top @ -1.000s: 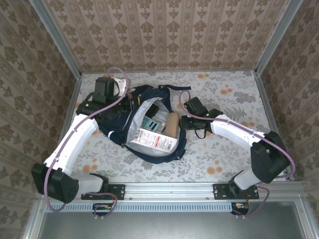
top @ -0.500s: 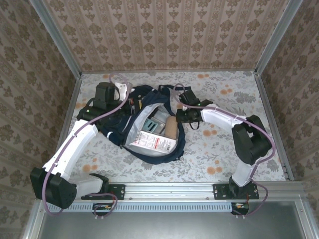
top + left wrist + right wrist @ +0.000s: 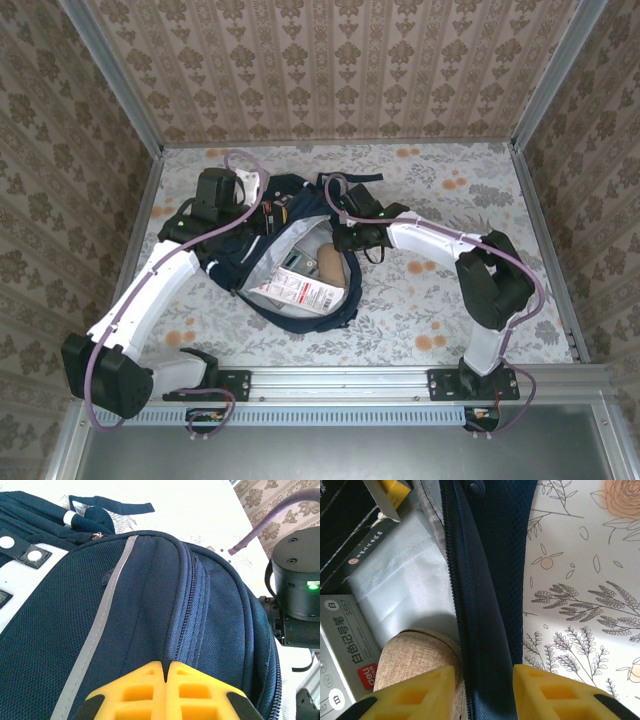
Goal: Pack the student bag
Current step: Adjust the glasses case at the book, then pick up the pencil pouch from the student bag.
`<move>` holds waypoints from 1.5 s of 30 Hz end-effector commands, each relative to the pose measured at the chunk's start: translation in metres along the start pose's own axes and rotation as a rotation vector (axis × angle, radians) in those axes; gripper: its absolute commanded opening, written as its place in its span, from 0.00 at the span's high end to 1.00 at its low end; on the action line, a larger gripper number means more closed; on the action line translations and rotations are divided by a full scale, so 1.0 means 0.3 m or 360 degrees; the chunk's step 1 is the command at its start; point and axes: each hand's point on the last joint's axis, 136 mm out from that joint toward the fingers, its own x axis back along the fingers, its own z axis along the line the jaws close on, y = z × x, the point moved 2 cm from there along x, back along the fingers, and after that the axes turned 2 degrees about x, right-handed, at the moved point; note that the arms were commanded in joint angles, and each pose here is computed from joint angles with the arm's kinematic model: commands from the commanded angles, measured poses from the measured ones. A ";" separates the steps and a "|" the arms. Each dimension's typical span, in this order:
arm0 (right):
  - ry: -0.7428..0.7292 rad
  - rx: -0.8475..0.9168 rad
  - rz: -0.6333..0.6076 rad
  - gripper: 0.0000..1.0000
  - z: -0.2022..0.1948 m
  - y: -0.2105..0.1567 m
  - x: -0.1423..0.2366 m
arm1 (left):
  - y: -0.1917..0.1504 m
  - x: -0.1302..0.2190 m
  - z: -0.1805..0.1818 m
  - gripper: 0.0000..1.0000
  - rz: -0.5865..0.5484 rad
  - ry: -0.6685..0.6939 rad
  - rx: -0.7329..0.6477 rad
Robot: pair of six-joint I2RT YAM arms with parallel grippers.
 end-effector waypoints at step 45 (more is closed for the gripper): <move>0.1069 0.0317 0.0038 1.00 0.315 -0.136 0.238 | 0.083 0.107 -0.027 1.00 -0.0206 -0.0001 0.0046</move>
